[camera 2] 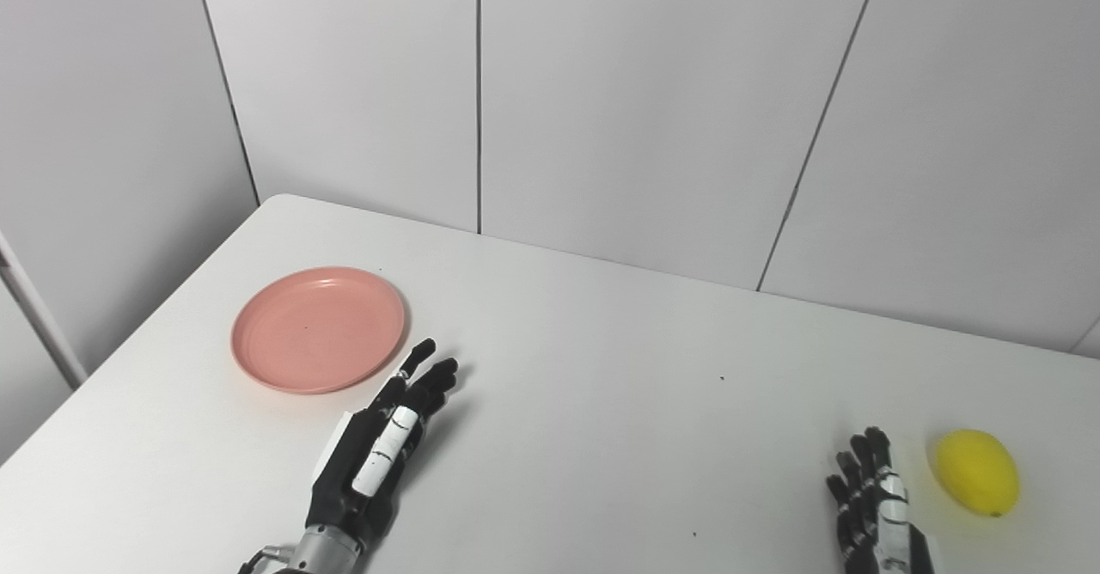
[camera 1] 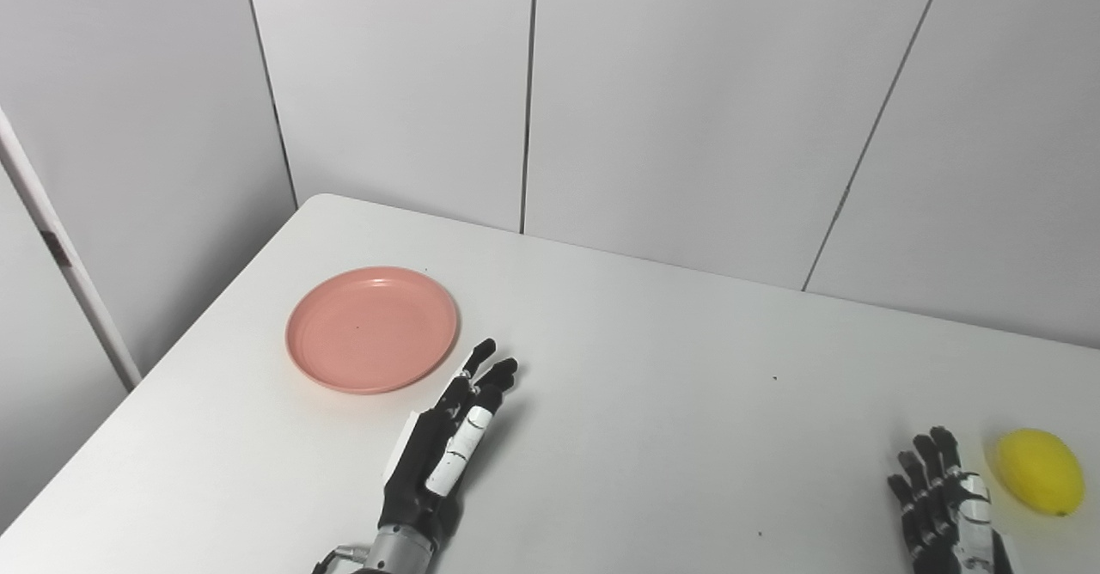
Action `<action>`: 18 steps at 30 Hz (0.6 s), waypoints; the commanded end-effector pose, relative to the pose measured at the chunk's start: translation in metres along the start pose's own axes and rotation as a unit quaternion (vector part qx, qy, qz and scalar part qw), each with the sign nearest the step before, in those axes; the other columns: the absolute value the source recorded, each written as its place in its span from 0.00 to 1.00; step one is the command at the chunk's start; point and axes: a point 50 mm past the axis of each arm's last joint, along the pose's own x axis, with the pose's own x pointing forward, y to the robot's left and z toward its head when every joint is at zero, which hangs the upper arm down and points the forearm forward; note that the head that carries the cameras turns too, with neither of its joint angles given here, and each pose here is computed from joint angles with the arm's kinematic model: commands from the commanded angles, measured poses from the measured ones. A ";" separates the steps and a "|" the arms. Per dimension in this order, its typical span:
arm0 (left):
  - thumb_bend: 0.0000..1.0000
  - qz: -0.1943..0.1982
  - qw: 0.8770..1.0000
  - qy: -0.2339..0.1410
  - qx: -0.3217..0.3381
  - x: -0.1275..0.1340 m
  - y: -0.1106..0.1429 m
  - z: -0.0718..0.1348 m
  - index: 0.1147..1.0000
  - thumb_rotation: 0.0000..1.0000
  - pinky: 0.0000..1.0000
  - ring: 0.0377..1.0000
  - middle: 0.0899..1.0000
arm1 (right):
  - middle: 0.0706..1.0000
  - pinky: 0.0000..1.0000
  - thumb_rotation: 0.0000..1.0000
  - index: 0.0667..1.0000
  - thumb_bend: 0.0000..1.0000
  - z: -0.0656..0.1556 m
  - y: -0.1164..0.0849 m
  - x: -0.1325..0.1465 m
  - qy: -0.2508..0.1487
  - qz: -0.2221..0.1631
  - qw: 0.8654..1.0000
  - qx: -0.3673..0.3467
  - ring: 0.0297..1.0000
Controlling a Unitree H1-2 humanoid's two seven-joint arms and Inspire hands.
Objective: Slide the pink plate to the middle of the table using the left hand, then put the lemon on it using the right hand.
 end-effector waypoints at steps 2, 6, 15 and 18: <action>0.82 0.010 1.000 0.027 -0.010 -0.014 0.007 -0.016 0.90 0.76 0.95 0.90 0.87 | 1.00 1.00 1.00 1.00 0.66 -0.029 -0.002 -0.020 0.042 -0.017 0.999 0.009 1.00; 0.82 0.011 1.000 0.026 -0.008 -0.016 0.007 -0.008 0.90 0.77 0.95 0.90 0.87 | 0.99 1.00 1.00 1.00 0.67 -0.028 0.001 -0.021 0.043 -0.019 0.999 0.012 0.99; 0.86 -0.004 1.000 0.002 0.002 -0.009 0.005 0.023 0.88 0.79 0.94 0.89 0.86 | 0.99 1.00 1.00 0.99 0.68 -0.029 0.004 -0.021 0.045 -0.017 0.999 0.023 0.98; 0.89 -0.007 1.000 -0.007 0.001 -0.002 0.005 0.036 0.89 0.81 0.95 0.89 0.87 | 0.98 1.00 1.00 0.99 0.66 -0.030 0.005 -0.021 0.045 -0.018 0.999 0.022 0.98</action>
